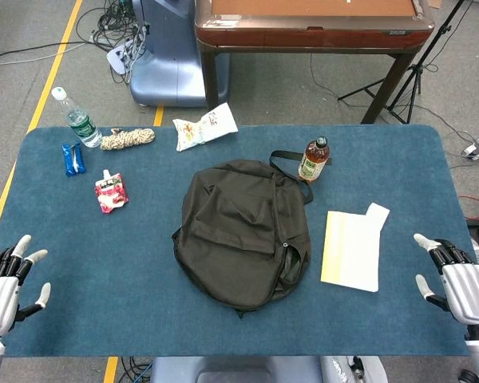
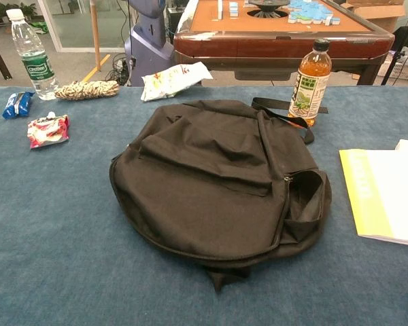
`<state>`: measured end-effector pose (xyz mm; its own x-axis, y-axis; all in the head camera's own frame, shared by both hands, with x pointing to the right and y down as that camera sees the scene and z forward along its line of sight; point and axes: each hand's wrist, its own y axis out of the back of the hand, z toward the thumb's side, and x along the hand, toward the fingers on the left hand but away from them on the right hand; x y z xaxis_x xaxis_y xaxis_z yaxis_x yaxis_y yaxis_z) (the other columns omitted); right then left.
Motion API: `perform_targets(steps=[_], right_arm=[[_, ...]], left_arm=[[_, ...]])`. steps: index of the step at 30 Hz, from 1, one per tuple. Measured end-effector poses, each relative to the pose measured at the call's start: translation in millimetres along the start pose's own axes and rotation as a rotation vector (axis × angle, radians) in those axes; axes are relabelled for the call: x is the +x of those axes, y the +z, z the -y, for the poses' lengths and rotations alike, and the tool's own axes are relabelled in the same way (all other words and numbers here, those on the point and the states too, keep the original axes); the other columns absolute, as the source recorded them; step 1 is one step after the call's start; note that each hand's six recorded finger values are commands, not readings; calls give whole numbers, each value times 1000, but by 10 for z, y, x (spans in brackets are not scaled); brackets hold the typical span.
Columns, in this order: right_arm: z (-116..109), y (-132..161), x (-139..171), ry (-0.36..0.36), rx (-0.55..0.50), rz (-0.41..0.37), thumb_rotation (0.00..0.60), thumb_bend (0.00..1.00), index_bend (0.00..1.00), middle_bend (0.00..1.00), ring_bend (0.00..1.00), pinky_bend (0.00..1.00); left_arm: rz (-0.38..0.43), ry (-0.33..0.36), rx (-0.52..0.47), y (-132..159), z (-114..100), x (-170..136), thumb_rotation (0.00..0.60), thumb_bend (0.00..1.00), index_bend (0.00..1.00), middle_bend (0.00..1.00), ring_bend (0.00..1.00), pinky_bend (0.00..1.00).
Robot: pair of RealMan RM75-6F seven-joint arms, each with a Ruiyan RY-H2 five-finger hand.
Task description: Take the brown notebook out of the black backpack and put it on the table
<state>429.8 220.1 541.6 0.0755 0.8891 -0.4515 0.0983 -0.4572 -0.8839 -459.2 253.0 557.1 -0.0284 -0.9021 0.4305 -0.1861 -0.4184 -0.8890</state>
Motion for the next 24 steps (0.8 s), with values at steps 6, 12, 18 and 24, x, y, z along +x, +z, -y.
perform_targets(steps=[6,12,18,24], right_arm=[[-59,23,-26,-14,-2,-8,600,402,162,248,162,312],[-291,84,-104,-64,13,-28,600,402,162,239,162,312],[-478,189,-151,-92,39,-38,600,402,162,231,161,312],[-556,234,-154,-97,41,-33,600,402,162,230,161,312]], left_arm=[[13,-13,-1,17,37,23,600,389,209,7,38,29],[82,-37,1,125,93,134,600,389,209,7,38,28],[168,-110,-49,293,233,333,600,387,206,7,37,28],[313,-179,-18,556,426,644,600,345,187,7,36,29]])
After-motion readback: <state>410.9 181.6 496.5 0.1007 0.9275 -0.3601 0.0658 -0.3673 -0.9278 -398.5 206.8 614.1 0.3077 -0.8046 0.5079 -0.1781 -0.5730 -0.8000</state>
